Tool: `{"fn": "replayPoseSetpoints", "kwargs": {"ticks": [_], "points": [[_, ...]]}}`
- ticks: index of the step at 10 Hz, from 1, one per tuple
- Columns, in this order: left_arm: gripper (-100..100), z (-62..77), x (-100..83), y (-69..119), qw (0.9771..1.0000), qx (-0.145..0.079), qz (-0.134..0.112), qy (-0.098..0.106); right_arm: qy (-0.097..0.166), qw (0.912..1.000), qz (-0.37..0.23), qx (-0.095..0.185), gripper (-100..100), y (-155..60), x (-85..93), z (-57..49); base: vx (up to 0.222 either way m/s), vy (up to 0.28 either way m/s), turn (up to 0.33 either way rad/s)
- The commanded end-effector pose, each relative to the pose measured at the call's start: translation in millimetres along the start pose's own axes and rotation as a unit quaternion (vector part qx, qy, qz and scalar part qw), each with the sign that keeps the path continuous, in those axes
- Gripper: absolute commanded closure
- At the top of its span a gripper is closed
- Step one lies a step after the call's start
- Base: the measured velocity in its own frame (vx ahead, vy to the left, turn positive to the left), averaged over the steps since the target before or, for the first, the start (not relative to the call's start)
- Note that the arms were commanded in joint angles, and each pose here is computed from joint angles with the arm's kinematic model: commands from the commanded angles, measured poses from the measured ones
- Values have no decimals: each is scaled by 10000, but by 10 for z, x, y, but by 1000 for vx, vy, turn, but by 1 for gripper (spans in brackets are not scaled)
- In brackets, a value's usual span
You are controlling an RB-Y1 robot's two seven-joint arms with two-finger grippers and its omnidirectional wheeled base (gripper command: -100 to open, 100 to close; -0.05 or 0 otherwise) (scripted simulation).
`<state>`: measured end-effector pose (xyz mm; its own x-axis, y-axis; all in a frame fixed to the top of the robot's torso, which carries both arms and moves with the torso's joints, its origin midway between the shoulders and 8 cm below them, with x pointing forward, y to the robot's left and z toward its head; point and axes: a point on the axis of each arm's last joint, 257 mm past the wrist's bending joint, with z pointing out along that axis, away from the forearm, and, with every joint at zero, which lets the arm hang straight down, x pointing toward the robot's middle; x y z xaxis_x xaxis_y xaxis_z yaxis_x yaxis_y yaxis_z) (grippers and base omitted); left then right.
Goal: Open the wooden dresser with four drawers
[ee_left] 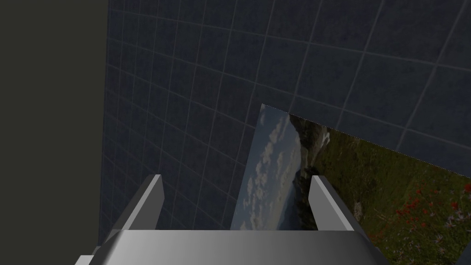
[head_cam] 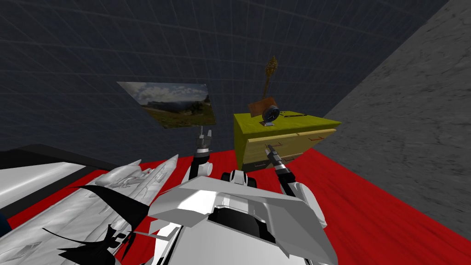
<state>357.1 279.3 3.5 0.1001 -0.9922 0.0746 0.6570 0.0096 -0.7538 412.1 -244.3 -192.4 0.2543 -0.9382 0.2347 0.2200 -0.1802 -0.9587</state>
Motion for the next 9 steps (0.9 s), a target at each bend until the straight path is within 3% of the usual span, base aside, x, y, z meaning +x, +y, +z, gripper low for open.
{"fn": "replayPoseSetpoints", "kwargs": {"ticks": [1, 2, 3, 5, 8, 9], "points": [[0, 0, 0, 0, 10000, 0, 0, 0, 38, 10000, -7, -10, -100, -61, 110, 26, 81, 54, 38], [0, 0, 0, 0, 10000, 0, 0, 0, 22, 10000, -17, -7, -100, -49, 77, 15, 39, 25, 5], [0, 0, 0, 0, 10000, 0, 0, 0, 4, 10000, -1, -1, 100, -6, 12, 3, -40, -26, -43], [0, 0, 0, 0, 10000, 0, 0, 0, -10, 10000, 1, 18, 100, -64, 71, -9, -73, -16, -10], [0, 1, 0, 0, 10000, 1, 0, 0, -39, 10000, -5, 38, 100, -119, 100, -24, -174, -43, -23], [0, 1, 0, 0, 10000, 1, 0, 1, -44, 10000, 15, -17, 100, -62, 75, -39, -84, -23, -4]]}}
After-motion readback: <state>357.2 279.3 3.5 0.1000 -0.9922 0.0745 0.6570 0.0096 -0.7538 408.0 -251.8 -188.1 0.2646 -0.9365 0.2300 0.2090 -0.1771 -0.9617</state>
